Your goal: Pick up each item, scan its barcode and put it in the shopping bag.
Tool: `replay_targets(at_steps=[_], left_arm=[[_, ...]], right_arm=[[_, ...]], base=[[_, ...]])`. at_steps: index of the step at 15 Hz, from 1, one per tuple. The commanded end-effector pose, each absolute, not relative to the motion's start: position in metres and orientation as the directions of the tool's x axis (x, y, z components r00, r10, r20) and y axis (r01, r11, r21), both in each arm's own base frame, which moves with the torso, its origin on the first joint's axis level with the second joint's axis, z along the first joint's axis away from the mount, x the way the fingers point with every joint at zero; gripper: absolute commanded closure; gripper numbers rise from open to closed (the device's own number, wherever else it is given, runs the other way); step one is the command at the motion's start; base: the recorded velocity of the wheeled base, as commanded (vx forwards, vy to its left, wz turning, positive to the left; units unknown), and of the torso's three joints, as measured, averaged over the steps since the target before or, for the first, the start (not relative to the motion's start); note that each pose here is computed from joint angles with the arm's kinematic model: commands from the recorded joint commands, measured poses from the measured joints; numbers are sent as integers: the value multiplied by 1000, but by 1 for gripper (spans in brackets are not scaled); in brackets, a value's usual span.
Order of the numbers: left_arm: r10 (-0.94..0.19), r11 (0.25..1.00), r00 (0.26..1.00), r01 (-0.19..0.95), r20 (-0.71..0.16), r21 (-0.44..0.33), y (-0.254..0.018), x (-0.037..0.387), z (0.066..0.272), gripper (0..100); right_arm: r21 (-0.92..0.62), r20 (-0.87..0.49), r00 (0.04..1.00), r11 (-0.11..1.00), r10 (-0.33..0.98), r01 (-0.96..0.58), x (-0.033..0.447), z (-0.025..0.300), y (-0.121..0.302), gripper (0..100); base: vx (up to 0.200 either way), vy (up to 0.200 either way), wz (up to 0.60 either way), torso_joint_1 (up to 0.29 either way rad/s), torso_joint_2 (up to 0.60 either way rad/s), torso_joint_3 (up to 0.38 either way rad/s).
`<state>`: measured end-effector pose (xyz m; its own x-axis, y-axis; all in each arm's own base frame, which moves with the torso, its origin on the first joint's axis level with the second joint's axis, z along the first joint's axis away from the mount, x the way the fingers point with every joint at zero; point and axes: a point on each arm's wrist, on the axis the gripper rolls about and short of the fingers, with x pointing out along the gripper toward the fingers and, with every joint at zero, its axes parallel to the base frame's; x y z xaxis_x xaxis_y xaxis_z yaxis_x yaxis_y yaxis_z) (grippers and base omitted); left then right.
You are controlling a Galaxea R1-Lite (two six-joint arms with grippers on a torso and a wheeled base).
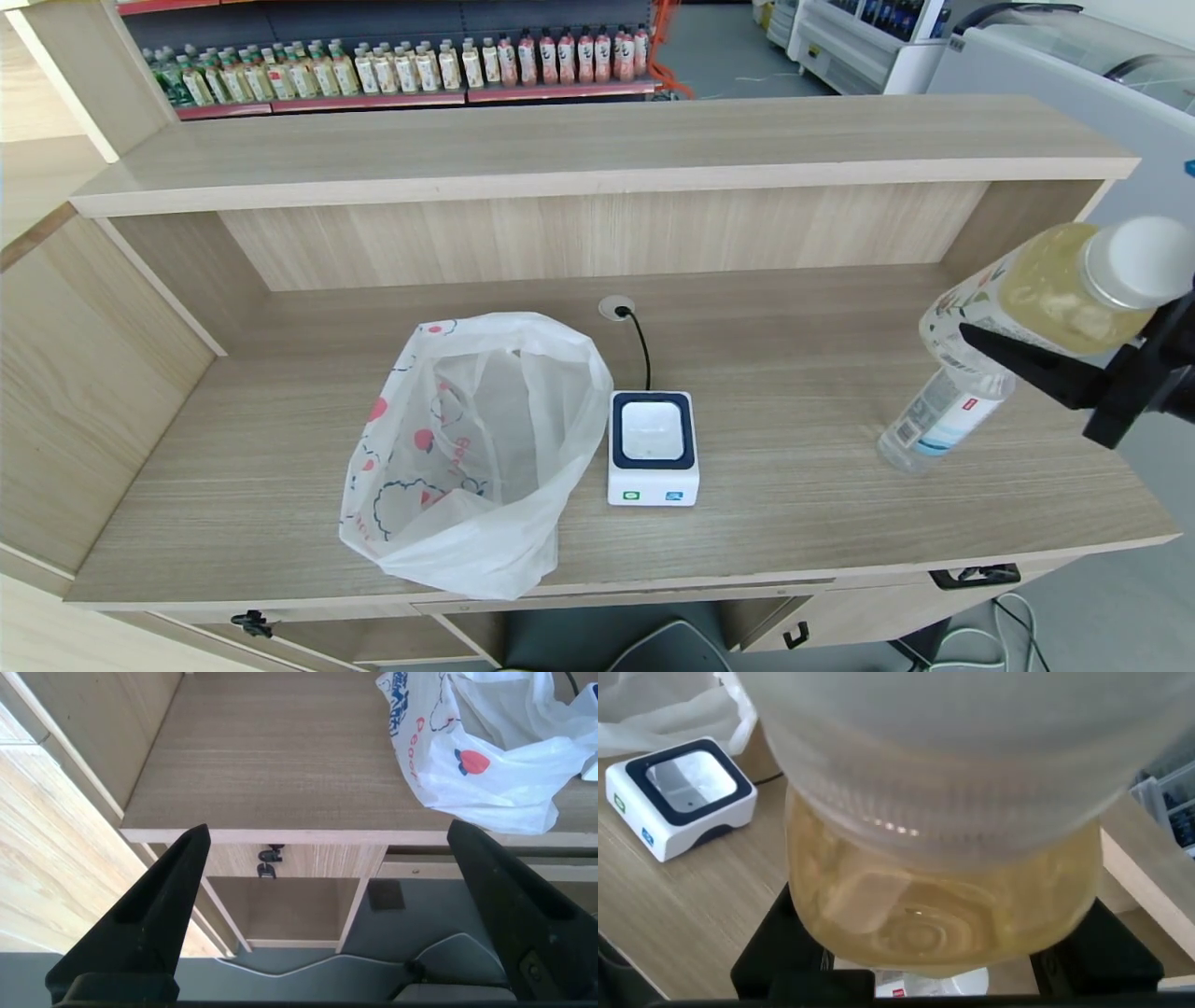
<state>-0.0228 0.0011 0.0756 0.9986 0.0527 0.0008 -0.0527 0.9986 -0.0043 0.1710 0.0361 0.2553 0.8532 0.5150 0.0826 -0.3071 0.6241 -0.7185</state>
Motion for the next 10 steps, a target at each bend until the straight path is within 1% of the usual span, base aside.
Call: replay_targets(at_steps=[1,5,10], left_arm=[[54,999,999,-54,2,-5,1,-23,76,0],[54,999,999,-54,2,-3,1,-23,76,0],[54,999,999,-54,2,-2,1,-23,76,0]], right_arm=[[-737,80,841,600,534,-311,174,256,41,100],[-780,68,816,541,574,-315,176,254,50,100],[-804,73,811,516,580,-297,182,253,53,100]], base=[[0,0,0,0,0,0],[0,0,0,0,0,0],[0,0,0,0,0,0]])
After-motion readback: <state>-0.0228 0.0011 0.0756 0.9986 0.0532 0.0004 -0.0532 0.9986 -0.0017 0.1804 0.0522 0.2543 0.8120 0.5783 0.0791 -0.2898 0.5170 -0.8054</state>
